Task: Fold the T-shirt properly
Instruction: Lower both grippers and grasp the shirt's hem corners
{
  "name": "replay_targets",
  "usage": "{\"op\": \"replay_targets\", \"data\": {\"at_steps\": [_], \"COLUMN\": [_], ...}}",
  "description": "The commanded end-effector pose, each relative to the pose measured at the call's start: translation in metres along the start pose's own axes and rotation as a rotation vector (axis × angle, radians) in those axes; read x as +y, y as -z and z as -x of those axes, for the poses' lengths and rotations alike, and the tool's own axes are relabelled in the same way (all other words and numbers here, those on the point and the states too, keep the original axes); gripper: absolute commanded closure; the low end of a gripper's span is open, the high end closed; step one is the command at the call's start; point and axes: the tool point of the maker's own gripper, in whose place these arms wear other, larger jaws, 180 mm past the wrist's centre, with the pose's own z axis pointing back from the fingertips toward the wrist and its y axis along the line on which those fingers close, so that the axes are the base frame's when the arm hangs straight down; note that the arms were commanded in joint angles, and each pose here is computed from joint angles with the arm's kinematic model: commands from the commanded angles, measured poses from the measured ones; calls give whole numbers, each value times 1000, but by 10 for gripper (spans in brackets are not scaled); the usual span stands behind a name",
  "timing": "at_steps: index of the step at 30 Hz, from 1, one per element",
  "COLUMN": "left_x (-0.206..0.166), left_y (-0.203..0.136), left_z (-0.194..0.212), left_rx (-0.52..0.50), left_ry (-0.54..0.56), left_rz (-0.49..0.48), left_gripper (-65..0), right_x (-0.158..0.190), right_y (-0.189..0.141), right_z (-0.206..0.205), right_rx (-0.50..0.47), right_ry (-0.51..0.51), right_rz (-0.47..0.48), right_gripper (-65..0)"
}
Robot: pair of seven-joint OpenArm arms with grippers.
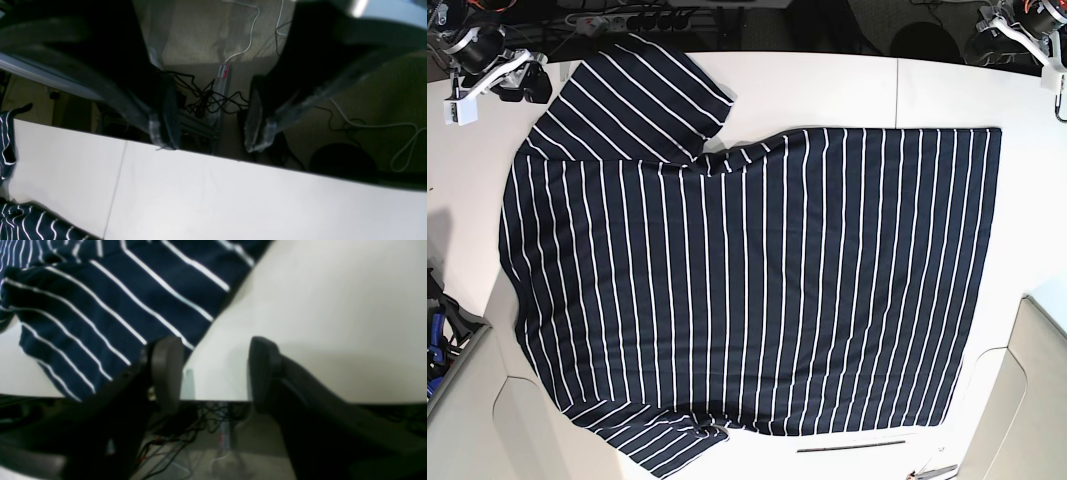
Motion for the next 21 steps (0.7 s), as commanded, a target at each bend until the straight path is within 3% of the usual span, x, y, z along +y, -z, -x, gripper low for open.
{"op": "replay_targets", "data": {"at_steps": [1, 6, 17, 21], "left_x": [-2, -2, -1, 1], "left_y": [-5, -5, -5, -7], "left_z": [-8, -9, -9, -22], "left_rx": [-20, -27, -27, -63], "left_ry": [30, 29, 33, 55], "left_rz": [11, 11, 6, 2], "left_gripper": [-347, -347, -349, -427], "right_x": [-2, 2, 65, 72], "right_y": [-1, 16, 40, 42], "right_z": [-6, 8, 48, 51], "right_rx": [-19, 27, 163, 171], "right_ry": [-4, 23, -29, -33], "right_rz": [-6, -46, -218, -233], "right_gripper": [-317, -317, -317, -317]}}
